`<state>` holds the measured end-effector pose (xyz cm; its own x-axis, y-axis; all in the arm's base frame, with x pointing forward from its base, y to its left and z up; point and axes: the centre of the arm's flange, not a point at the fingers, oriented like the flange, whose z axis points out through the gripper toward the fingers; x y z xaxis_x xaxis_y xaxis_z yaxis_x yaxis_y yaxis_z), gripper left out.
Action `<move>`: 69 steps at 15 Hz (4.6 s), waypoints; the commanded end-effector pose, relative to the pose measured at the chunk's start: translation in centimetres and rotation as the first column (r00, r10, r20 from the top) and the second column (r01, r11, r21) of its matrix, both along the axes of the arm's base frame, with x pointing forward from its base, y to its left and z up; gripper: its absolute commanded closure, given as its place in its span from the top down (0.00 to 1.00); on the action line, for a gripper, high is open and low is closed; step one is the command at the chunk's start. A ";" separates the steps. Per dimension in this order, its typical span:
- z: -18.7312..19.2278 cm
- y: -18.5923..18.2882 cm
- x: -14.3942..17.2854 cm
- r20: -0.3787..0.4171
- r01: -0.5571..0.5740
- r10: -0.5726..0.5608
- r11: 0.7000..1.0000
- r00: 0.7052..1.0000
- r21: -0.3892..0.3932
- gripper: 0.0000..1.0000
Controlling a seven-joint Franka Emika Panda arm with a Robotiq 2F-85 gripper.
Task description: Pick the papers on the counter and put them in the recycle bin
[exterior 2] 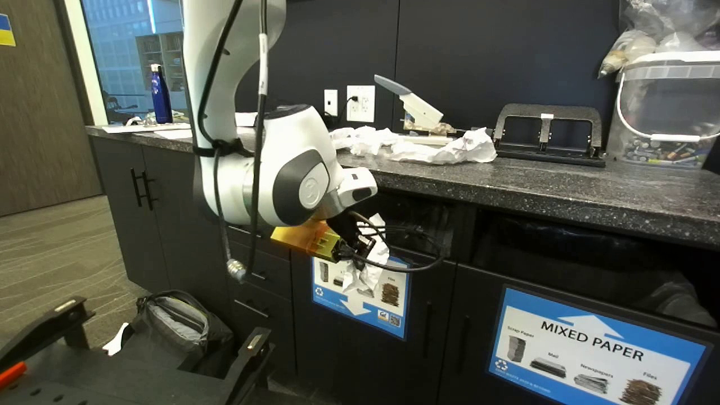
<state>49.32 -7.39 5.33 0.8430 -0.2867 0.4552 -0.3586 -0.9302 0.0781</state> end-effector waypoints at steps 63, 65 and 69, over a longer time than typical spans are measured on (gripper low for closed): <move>7.6 1.0 5.7 -0.187 -0.159 0.161 0.987 0.969 0.023 1.00; 10.1 1.8 4.7 -0.295 -0.161 0.172 0.985 0.940 0.062 1.00; 17.0 3.1 4.7 -0.365 -0.145 0.164 0.986 0.916 0.079 1.00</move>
